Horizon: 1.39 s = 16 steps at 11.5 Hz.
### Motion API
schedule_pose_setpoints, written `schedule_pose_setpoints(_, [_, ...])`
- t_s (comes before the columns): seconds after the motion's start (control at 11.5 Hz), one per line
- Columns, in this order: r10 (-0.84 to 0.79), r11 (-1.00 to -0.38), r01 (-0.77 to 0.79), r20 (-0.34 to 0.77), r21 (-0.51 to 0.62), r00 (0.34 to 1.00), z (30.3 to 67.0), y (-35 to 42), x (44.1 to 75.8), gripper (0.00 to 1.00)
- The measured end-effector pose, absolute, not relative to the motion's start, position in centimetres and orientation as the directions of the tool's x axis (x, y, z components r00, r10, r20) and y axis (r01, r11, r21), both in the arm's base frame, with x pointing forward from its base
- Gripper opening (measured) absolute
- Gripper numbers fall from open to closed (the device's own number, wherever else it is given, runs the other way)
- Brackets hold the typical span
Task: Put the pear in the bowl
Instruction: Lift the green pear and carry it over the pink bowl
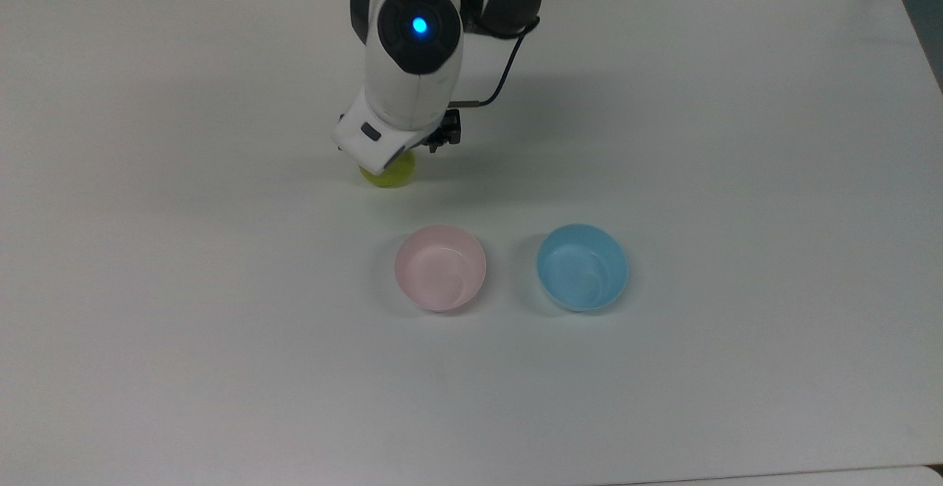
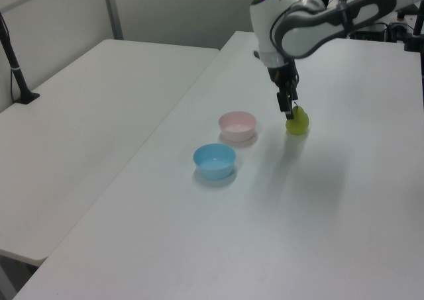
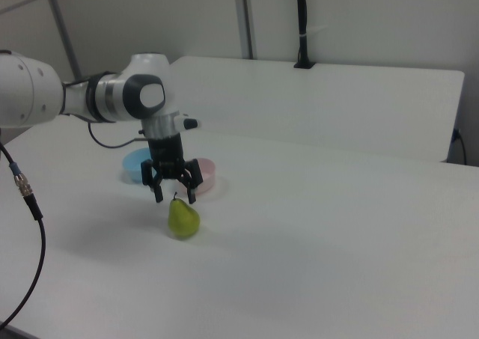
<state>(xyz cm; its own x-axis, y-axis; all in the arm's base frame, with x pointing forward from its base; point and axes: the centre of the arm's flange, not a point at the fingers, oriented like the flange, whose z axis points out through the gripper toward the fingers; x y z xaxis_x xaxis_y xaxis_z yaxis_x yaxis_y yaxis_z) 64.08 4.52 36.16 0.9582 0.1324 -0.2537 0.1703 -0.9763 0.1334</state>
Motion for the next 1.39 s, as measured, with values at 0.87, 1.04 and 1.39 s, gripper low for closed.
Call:
schedule_pose_setpoints(0.87, [0.177, -0.957, 0.230, -0.274, 0.176, 0.945, 34.4, 3.7, 63.5, 0.74])
schedule_pose_setpoints(1.04, [0.180, -0.961, 0.217, -0.204, 0.173, 0.962, 38.3, 3.7, 64.0, 0.74])
schedule_pose_setpoints(1.39, [0.138, -0.989, 0.137, 0.021, 0.062, 0.990, 43.9, 5.2, 66.6, 0.74])
